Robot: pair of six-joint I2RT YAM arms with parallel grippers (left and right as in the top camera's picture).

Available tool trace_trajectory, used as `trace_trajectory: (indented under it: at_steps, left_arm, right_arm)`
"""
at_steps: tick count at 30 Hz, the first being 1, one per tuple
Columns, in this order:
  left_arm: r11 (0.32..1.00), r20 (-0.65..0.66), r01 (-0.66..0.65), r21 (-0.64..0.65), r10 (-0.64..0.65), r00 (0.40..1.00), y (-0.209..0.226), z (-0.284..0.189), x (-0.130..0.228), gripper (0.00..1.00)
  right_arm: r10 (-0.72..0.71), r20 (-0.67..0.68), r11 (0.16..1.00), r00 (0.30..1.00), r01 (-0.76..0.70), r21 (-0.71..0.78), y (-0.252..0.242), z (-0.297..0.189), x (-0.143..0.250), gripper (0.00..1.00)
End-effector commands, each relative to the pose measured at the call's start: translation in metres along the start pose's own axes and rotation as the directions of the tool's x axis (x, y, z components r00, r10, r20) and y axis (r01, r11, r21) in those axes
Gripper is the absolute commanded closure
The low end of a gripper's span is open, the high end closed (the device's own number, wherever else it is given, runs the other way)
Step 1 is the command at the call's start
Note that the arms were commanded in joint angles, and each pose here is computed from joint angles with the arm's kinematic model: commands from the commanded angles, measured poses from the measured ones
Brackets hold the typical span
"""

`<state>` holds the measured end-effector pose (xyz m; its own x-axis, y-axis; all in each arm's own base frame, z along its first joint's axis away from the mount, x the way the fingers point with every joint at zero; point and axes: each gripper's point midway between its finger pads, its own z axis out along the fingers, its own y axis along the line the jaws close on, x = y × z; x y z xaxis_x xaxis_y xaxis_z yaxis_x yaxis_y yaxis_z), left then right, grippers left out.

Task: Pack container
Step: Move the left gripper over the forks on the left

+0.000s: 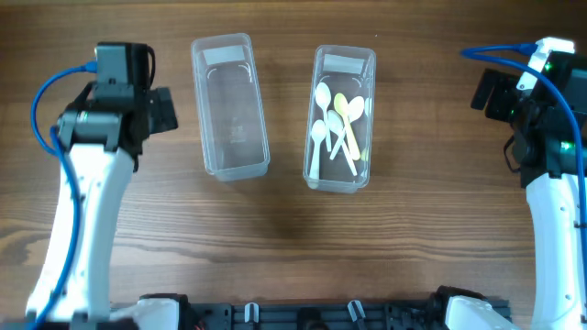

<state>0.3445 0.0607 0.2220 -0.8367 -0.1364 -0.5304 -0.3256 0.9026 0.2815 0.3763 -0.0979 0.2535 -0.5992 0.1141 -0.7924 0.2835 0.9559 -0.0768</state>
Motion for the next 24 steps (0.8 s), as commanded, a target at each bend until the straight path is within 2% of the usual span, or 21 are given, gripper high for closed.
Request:
trace_trajectory:
  at_steps: [1,4,7,9,12,19,23,24]
  left_arm:
    - [0.992,-0.112,-0.021,-0.128,0.006,0.994,0.024,0.038,0.010,0.02]
    - [0.987,-0.180,-0.052,-0.149,0.024,0.983,0.032,0.069,0.015,0.02]
    - [0.989,-0.233,-0.029,-0.142,-0.005,0.972,0.038,0.097,0.022,0.00]
    - [0.999,-0.274,-0.035,-0.005,0.032,0.961,0.022,0.114,0.029,0.02]
    - [0.984,-0.263,-0.046,0.170,0.090,0.961,0.001,0.132,0.027,0.05]
    - [0.983,-0.209,-0.074,0.168,0.109,0.972,0.004,0.159,0.014,0.10]
    - [0.971,-0.206,-0.150,0.186,0.188,0.960,0.001,0.169,0.016,0.24]
    - [0.970,-0.213,-0.151,0.188,0.191,0.958,0.000,0.171,0.018,0.25]
  right_arm:
    - [-0.014,0.002,1.000,1.000,0.014,0.002,0.000,0.001,-0.001,0.00]
    - [-0.014,0.002,1.000,1.000,0.014,0.002,0.000,0.001,-0.001,0.00]
    - [-0.014,0.002,1.000,1.000,0.014,0.002,0.000,0.001,-0.001,0.00]
    - [-0.014,0.002,1.000,1.000,0.014,0.002,0.000,0.001,-0.001,0.00]
    - [-0.014,0.002,1.000,1.000,0.014,0.002,0.000,0.001,-0.001,0.00]
    - [-0.014,0.002,1.000,1.000,0.014,0.002,0.000,0.001,-0.001,0.00]
    - [-0.014,0.002,1.000,1.000,0.014,0.002,0.000,0.001,-0.001,0.00]
    - [-0.015,0.002,1.000,1.000,0.015,0.002,0.000,0.001,-0.001,0.00]
